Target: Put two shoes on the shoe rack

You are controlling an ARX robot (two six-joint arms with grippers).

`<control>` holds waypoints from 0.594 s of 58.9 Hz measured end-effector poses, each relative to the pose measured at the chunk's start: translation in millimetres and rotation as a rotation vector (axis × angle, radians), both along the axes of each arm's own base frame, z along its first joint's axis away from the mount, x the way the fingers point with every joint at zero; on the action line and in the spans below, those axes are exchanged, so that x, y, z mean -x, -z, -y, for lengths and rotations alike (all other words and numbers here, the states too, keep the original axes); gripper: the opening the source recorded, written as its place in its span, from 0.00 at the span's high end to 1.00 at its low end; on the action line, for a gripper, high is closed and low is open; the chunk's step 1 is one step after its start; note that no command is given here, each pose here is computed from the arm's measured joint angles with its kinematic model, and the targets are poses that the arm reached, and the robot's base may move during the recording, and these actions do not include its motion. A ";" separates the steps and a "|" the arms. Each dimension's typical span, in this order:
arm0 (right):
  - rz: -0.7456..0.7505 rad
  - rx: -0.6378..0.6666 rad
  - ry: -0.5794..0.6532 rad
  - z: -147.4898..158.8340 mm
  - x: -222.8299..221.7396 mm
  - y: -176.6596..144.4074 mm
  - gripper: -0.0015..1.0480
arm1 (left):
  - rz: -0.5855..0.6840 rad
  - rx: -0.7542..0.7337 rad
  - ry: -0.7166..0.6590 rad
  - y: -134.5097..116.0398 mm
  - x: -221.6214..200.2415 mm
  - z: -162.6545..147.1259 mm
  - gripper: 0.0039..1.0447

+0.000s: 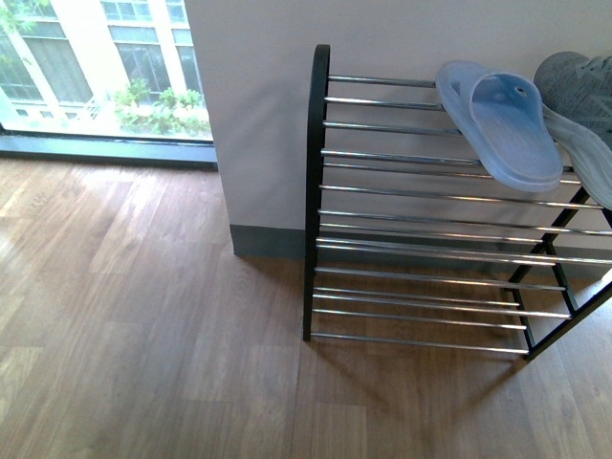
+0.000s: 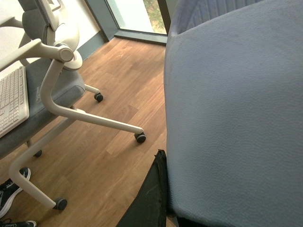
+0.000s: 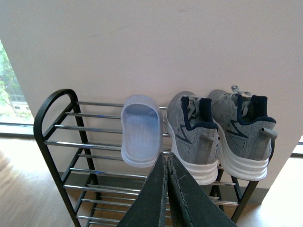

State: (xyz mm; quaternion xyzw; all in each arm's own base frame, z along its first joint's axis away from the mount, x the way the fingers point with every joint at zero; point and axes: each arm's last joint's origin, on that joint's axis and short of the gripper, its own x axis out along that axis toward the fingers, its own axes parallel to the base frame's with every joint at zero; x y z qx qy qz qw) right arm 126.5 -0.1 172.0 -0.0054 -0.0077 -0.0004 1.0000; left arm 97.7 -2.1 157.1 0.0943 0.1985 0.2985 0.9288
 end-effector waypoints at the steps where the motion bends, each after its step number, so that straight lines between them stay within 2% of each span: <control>1: 0.001 0.000 0.000 0.0 0.7 -0.2 0.99 | 0.000 0.000 0.000 0.0 0.0 0.0 0.99; 35: 0.006 0.000 0.000 0.0 14.7 -1.1 0.99 | 0.000 0.000 0.000 0.0 0.0 0.0 0.99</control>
